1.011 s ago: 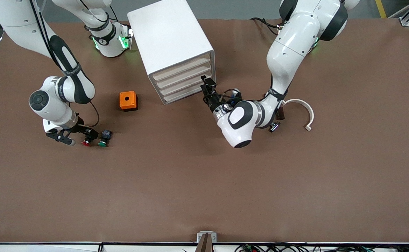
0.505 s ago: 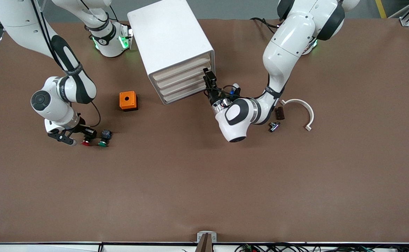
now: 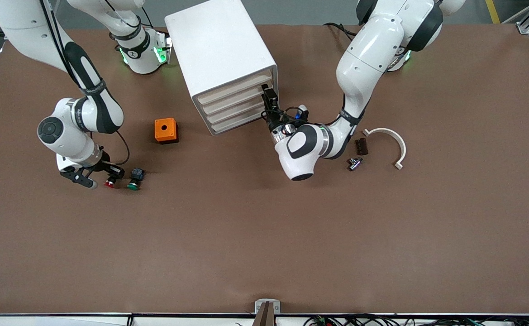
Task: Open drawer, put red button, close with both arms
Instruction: 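Pull the drawer open with the left gripper while the right gripper lifts the button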
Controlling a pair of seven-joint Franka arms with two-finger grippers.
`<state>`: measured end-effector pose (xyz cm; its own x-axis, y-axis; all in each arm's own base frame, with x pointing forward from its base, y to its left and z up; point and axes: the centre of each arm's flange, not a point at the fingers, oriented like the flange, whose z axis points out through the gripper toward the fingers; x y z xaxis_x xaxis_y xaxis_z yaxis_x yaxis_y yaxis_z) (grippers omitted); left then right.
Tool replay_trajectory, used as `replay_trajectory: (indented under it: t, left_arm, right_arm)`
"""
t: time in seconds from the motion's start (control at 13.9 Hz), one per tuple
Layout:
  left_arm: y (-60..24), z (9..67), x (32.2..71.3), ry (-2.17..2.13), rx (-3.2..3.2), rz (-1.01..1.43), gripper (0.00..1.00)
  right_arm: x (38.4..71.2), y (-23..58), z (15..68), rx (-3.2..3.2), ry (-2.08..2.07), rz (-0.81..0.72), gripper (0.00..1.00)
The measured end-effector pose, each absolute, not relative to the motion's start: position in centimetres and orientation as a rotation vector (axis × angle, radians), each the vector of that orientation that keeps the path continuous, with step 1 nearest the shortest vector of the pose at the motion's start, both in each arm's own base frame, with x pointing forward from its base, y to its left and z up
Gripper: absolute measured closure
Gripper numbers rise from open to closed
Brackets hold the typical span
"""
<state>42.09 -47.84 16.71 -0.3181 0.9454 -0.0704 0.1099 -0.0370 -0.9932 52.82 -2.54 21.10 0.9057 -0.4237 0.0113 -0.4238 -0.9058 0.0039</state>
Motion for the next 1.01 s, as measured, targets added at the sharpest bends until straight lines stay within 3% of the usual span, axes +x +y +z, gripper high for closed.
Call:
replay_trajectory:
  t: [0.43, 0.58, 0.65, 0.72, 1.01]
  left_arm:
    - [-49.4, 16.7, 40.3, -1.472, -1.176, 1.416, 0.62]
    - [-49.8, 16.7, 39.8, -1.464, -1.182, 1.409, 0.75]
    - [-49.9, 16.7, 39.6, -1.463, -1.182, 1.406, 0.75]
    - [-49.9, 16.7, 39.6, -1.463, -1.181, 1.405, 0.83]
    - [-49.6, 16.6, 40.0, -1.471, -1.176, 1.406, 0.86]
  right_arm:
    - [54.7, 7.3, 34.6, 3.0, -0.903, -0.066, 0.59]
    - [55.0, 11.7, 38.4, 2.967, -0.97, -0.091, 0.59]
    - [55.0, 13.6, 39.8, 2.953, -1.001, -0.094, 0.59]
    - [54.9, 15.2, 41.0, 2.941, -1.027, -0.093, 0.59]
    - [54.1, 18.7, 43.5, 2.959, -1.134, -0.118, 0.59]
